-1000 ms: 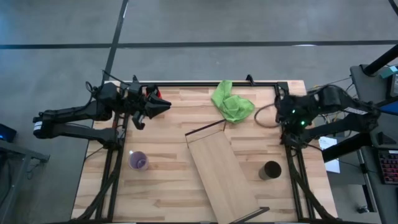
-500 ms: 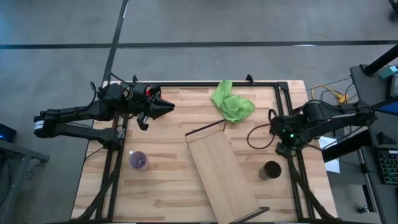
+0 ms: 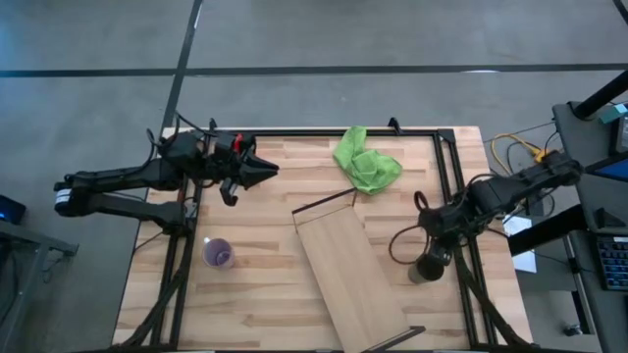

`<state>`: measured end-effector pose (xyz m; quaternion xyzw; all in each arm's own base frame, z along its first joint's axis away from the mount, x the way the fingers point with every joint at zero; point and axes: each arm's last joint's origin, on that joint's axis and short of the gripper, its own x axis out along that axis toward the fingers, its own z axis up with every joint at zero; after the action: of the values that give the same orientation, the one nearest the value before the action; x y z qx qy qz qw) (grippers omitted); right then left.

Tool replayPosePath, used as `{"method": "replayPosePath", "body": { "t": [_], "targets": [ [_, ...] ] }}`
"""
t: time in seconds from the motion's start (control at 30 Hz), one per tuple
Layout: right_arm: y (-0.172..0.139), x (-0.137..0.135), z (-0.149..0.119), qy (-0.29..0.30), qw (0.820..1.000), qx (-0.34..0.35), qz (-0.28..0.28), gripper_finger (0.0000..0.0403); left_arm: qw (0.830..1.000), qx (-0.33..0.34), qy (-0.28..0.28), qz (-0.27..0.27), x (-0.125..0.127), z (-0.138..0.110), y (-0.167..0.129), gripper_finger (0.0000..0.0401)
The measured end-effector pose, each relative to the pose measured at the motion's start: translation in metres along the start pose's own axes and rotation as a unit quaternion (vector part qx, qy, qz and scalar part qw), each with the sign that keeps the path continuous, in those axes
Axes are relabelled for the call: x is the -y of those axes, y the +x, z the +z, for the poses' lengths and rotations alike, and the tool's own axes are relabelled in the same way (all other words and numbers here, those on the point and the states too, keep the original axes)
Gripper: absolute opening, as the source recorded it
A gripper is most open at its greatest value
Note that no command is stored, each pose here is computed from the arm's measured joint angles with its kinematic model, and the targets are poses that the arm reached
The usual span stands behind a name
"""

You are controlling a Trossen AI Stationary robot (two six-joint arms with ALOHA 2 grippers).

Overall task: Stack small to large cups/mugs on shelf
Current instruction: Put the black cup on the shelf

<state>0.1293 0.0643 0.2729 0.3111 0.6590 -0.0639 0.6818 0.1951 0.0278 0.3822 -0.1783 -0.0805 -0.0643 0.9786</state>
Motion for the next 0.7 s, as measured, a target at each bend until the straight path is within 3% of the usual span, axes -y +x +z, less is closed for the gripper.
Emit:
{"method": "replayPosePath", "body": {
  "t": [0.5, 0.7],
  "targets": [
    [0.03, -0.008, 0.0, -0.016, 0.997, -0.041, -0.065, 0.0104, 1.0, -0.015, -0.005, 0.006, -0.005, -0.006, 0.007, 0.0047],
    [0.039, -0.006, 0.002, -0.016, 0.995, -0.049, -0.086, 0.0085, 1.0, -0.014, -0.004, 0.006, -0.005, -0.006, 0.007, 0.0047]
  ]
}}
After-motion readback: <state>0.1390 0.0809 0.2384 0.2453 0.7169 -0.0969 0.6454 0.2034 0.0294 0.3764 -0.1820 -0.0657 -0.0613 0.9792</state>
